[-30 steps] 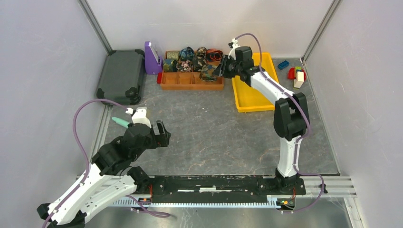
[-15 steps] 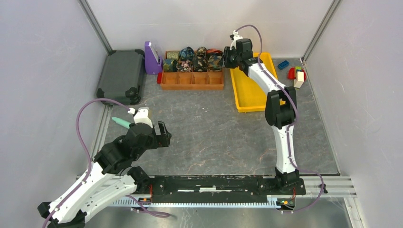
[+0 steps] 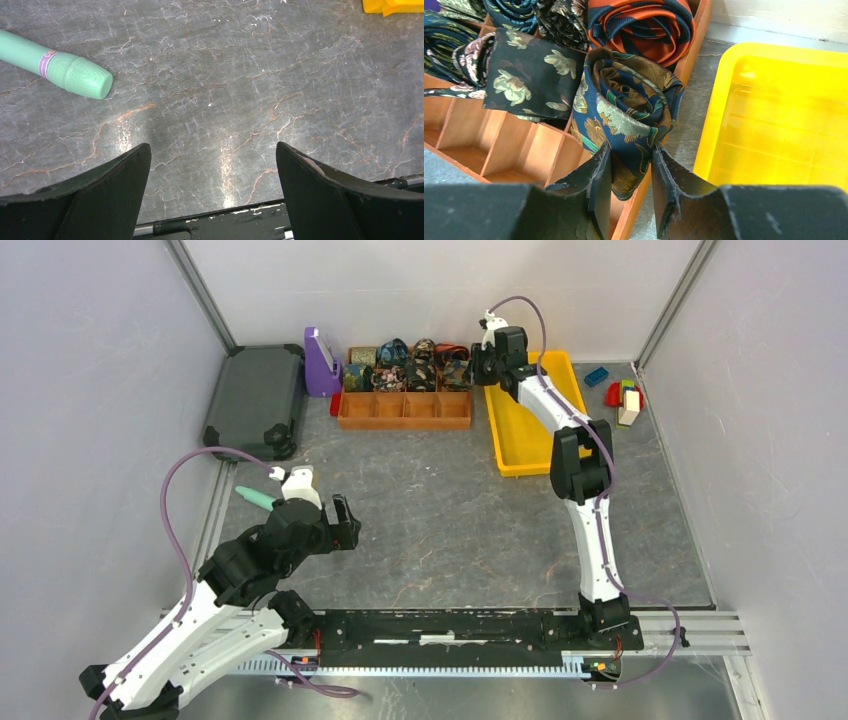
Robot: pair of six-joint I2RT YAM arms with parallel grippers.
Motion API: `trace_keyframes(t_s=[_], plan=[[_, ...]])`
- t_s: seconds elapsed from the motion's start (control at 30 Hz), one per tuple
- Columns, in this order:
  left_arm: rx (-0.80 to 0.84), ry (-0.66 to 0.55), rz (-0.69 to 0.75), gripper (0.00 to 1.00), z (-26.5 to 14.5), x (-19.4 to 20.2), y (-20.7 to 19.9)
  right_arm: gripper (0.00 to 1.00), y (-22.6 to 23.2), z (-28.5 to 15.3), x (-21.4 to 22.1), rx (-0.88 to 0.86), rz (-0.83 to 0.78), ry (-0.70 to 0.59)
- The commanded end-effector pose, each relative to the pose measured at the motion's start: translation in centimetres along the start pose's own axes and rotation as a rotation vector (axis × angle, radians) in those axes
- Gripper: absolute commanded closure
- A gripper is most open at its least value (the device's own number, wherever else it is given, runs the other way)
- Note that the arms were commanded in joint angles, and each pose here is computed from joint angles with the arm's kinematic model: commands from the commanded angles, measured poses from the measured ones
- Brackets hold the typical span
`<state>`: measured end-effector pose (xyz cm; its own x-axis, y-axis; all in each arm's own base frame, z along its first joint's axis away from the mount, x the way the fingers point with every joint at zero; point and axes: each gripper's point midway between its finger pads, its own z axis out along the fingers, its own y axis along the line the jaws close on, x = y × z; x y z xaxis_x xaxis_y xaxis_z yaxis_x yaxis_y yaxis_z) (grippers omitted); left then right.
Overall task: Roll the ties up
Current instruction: Place the tie in the storage box.
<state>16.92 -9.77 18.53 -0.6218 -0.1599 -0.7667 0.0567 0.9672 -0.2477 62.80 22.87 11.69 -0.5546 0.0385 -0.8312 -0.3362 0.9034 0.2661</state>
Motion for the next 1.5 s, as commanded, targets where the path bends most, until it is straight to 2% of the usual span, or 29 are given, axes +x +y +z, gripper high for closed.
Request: trace_keyframes(t_s=[0.0,0.53,0.6,0.77,0.83,0.93,1.07,1.23,1.37,1.47], plan=[[0.034,-0.028,0.033,0.00,-0.1,-0.7,-0.6,1.00,0.5,1.0,-2.6,-0.002,-0.093,-0.098],[0.049,-0.045,0.021,0.00,-0.4,-0.9,-0.6,0.99,1.3,3.2,-0.1,0.036,-0.204,-0.105],[0.050,-0.044,0.022,0.00,-0.4,-0.9,-0.6,0.91,1.1,2.8,0.1,0.049,-0.208,-0.100],[0.048,-0.044,0.022,0.00,-0.4,-0.9,-0.6,0.63,1.4,1.3,-0.6,0.051,-0.201,-0.115],[0.048,-0.047,0.022,0.00,-0.4,-0.9,-0.6,0.54,1.7,0.7,-0.8,0.045,-0.194,-0.121],[0.048,-0.050,0.020,0.00,-0.5,-1.0,-0.5,0.46,2.2,-0.3,-1.7,0.038,-0.190,-0.140],[0.040,-0.050,0.020,0.00,-0.4,-1.0,-0.4,0.30,2.8,-2.4,-3.5,0.038,-0.192,-0.177],[0.033,-0.053,0.021,0.00,-0.4,-1.0,-0.3,0.18,4.2,-6.1,-5.8,0.012,-0.186,-0.252],[0.024,-0.058,0.020,0.00,-0.3,-1.1,-0.1,0.14,5.7,-9.9,-7.2,-0.021,-0.176,-0.306],[0.010,-0.067,0.015,0.00,-0.4,-1.3,0.2,0.12,6.7,-12.5,-6.6,-0.044,-0.167,-0.320]])
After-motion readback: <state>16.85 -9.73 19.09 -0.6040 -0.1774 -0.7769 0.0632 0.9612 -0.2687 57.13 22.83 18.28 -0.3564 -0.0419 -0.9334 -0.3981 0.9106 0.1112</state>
